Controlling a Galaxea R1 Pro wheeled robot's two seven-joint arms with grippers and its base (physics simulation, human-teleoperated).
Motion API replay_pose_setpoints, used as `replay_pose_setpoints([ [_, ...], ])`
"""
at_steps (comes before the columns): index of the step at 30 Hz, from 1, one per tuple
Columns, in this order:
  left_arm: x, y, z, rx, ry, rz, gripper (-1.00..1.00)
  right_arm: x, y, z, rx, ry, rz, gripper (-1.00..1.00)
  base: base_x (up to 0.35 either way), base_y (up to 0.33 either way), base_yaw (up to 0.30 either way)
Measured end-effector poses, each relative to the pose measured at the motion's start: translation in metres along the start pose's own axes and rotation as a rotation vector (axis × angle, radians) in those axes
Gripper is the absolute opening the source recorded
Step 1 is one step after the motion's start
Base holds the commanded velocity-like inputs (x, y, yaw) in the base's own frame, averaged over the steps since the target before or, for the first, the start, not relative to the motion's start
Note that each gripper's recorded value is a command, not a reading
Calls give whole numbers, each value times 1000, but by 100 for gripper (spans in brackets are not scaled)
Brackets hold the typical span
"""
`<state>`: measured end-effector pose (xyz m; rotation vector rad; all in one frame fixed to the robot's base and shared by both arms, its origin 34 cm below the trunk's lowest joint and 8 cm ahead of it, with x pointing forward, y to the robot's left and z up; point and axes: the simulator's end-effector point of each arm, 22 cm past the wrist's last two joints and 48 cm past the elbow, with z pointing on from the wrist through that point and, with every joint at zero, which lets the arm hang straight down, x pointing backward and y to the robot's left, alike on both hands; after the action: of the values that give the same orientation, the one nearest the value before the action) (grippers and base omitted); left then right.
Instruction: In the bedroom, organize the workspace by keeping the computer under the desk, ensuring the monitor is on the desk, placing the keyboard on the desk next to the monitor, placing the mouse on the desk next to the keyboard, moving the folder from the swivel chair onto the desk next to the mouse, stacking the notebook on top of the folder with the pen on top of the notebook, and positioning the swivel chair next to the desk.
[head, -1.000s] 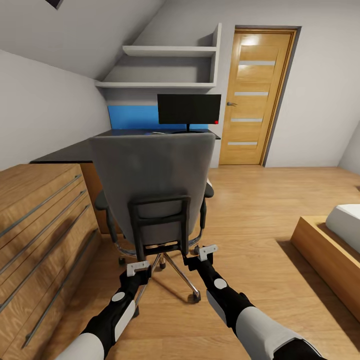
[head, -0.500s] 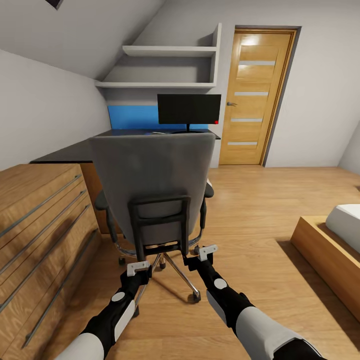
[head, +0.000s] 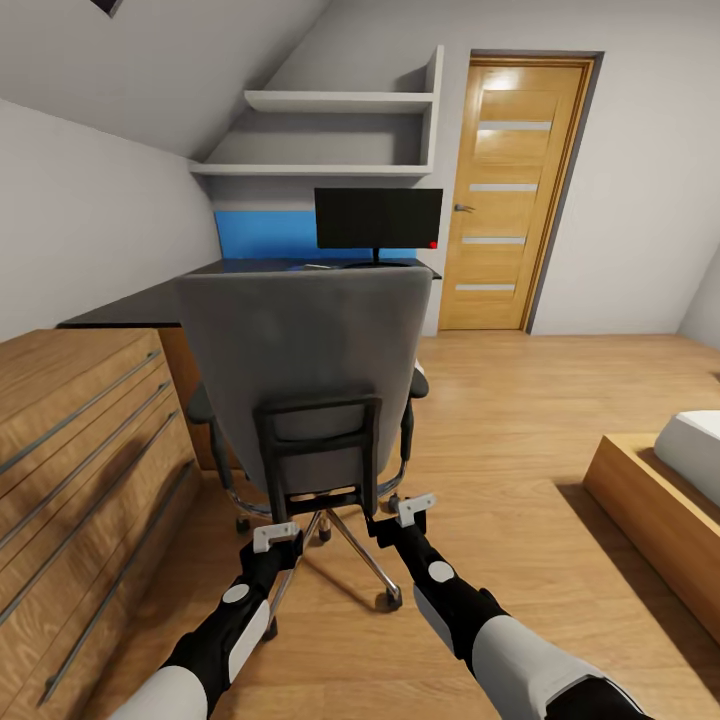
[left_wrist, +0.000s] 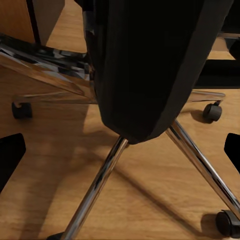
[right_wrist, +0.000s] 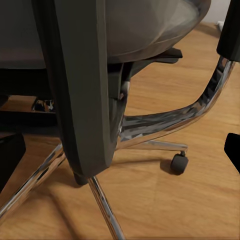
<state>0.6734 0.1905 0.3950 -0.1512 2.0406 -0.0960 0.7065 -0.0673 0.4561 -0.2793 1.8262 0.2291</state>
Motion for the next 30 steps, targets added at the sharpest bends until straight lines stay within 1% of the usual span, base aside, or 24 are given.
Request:
replay_pose_setpoints([
  [6,0,0,0,-2,0,0,100,1,1,0,-3,3,-2,100,2,0,0],
  [9,0,0,0,-2,0,-1,100,1,4,0,-15,4,-10,100,0,0,0],
  [12,0,0,0,-2,0,-1,100,2,21,-1,-81,5,-30,100,0,0,0],
  [16,0,0,0,-2,0,-1,100,2,32,-2,-130,4,-37,100,0,0,0],
  [22,0,0,0,-2,0,-1,100,0,35,-2,-145,-2,-38,100,0,0,0],
  [30,0,0,0,-2,0,-1,100,-5,33,-2,-133,-20,-37,100,7,0,0],
])
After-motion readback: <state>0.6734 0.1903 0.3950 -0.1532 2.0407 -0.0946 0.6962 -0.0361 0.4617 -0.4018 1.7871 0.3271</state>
